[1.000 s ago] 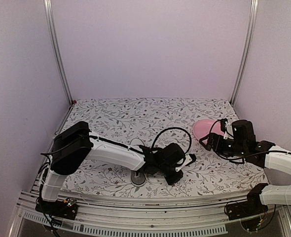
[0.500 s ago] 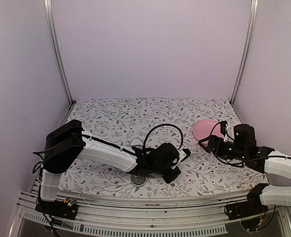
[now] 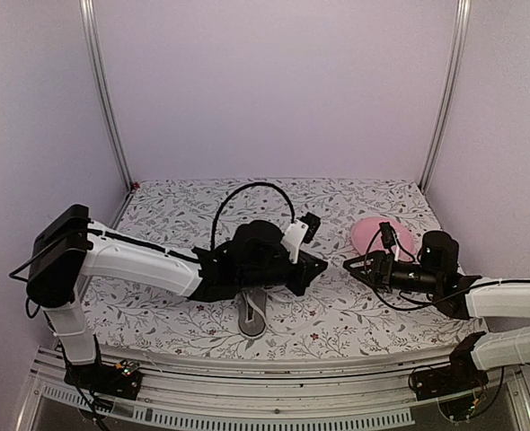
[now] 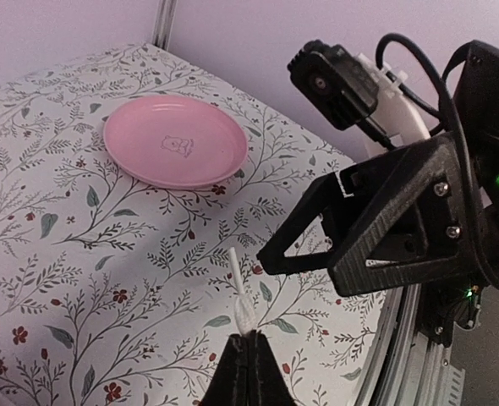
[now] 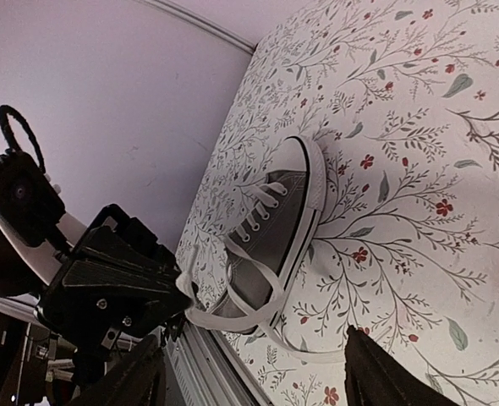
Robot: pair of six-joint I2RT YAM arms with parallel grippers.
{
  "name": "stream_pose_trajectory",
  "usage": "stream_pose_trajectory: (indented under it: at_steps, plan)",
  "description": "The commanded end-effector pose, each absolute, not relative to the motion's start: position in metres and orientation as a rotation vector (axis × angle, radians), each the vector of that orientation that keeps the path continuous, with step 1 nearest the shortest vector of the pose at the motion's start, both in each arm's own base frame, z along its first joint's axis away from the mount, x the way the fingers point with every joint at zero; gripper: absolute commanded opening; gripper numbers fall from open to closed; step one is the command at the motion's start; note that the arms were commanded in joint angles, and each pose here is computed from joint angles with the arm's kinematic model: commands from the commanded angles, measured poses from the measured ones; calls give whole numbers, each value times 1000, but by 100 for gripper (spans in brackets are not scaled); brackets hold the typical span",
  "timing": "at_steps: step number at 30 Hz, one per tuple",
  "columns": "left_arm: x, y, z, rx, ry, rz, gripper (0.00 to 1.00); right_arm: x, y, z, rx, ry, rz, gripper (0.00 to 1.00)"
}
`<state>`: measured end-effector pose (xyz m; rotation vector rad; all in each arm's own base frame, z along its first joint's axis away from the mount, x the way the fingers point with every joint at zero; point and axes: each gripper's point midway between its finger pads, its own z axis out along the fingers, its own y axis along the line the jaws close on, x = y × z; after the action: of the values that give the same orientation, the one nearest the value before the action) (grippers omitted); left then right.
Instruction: Tie the shoes
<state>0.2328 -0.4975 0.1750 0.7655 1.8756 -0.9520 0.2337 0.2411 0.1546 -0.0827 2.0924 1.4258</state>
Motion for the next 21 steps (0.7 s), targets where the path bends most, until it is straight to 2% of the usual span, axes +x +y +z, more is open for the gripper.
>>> stream_pose_trajectory:
  at_steps: [1,7,19,21]
  plan:
    - [228,-498,186,750,1843,-1036,0,224,273,205,-207,1919,1662,68]
    - [227,-498,186,746,1841,-1049,0,231,282,204,-166,1923,1647,64]
    - [224,-497,190,751,1829,-1067,0,235,300,201,-171,1961,1657,31]
    - [223,-497,190,753,1830,-1068,0,237,300,198,-163,1971,1648,24]
